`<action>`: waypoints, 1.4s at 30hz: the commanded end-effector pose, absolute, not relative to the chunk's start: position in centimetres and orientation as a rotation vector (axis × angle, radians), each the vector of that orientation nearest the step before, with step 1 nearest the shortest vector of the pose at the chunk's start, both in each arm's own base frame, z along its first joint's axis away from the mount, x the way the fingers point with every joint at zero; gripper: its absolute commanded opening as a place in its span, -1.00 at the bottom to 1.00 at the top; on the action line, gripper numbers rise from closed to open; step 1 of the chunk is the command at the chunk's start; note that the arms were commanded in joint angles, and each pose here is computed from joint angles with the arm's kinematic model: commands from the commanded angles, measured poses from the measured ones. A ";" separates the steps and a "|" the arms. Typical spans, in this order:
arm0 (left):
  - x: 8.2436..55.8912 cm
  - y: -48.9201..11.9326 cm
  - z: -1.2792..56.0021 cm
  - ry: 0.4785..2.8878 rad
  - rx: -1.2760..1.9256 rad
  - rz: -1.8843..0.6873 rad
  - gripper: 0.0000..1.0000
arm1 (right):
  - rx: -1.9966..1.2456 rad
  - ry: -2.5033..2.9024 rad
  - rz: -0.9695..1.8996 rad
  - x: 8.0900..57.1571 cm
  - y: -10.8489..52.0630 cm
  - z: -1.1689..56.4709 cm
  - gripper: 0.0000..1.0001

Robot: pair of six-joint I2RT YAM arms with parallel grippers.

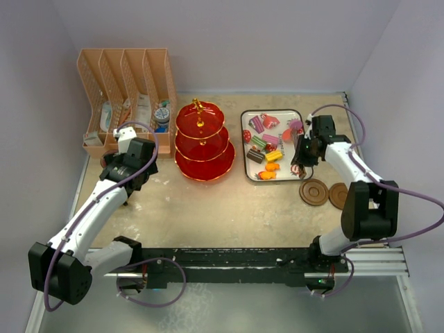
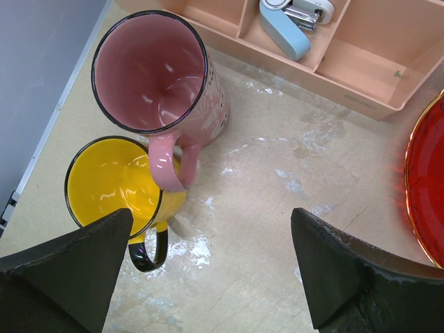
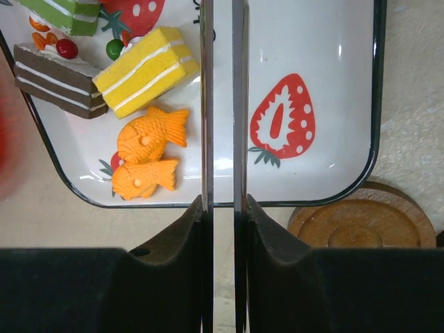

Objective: Serve the afternoon tea
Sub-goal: Pick up the desert from the tray, then place the desert on the desert table.

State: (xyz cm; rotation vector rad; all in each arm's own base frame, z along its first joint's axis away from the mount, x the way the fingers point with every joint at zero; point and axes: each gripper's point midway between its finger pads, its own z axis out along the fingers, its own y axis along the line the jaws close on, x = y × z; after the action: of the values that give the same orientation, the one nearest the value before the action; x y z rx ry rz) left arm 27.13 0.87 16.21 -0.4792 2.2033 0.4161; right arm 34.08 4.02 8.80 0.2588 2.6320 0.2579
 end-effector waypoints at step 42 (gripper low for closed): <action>27.5 1.4 17.5 2.153 -0.489 0.443 0.86 | -0.055 2.399 0.034 35.2 8.6 19.1 -0.61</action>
State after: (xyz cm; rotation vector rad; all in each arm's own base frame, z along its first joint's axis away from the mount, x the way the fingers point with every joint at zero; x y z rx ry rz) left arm 27.15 1.06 16.02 -0.4802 2.2060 0.4378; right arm 35.29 6.34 14.60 0.0117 2.5125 0.0944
